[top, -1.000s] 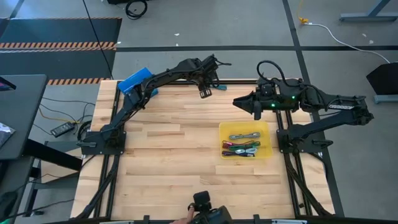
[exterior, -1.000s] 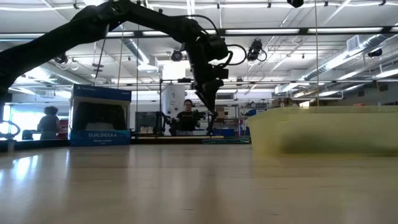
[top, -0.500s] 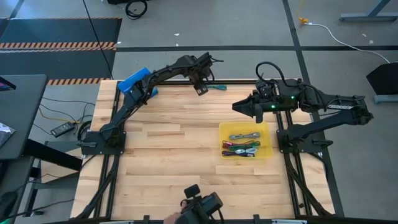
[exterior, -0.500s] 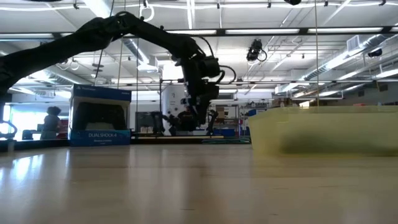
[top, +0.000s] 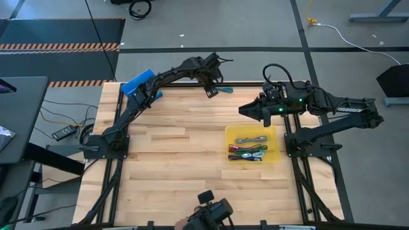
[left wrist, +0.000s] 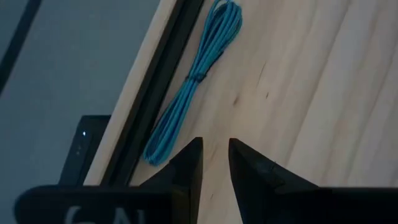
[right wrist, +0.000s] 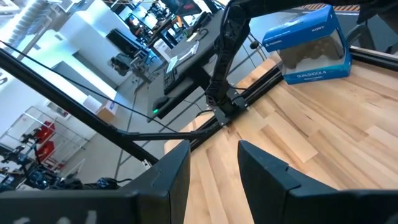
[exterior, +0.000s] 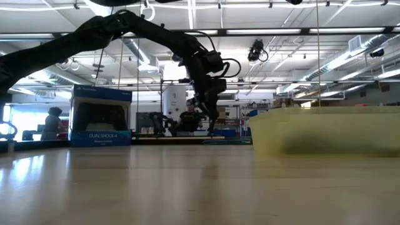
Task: Pick and place USB-C Cables
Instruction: Put the blue charger cable into the yellow bin
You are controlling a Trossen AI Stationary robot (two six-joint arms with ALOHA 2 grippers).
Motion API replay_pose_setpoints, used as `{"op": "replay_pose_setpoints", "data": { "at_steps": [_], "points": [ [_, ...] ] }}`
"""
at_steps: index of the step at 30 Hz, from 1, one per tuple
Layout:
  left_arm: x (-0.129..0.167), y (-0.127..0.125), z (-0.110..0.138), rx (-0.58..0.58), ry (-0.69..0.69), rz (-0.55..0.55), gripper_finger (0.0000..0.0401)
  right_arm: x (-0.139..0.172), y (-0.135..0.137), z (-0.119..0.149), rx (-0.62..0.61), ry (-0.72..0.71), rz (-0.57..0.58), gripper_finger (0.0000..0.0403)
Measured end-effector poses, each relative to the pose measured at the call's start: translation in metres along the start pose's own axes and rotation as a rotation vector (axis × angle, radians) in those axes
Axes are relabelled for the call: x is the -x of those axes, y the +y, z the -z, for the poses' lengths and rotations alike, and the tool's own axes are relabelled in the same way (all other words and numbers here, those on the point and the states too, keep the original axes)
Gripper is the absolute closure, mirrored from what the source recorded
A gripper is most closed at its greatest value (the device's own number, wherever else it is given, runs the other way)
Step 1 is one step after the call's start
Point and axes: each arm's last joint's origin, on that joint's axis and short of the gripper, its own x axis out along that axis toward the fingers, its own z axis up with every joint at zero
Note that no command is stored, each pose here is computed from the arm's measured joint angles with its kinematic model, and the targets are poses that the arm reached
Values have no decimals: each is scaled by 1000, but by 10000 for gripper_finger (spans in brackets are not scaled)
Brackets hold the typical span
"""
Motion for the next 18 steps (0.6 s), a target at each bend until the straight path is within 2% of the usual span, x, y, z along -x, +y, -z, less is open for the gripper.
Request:
{"op": "replay_pose_setpoints", "data": {
  "at_steps": [4, 9, 18],
  "points": [
    [-6, -3, -3, -3, -19, -26, 324, 0, 0, 0, -2, 0, -1, 263],
    [-26, -4, 6, 26, 66, -80, 329, 0, 0, 0, -10, 1, -1, 263],
    [-27, -17, 6, 42, 85, -94, 337, 0, 0, 0, -10, -2, 2, 263]
  ]
}}
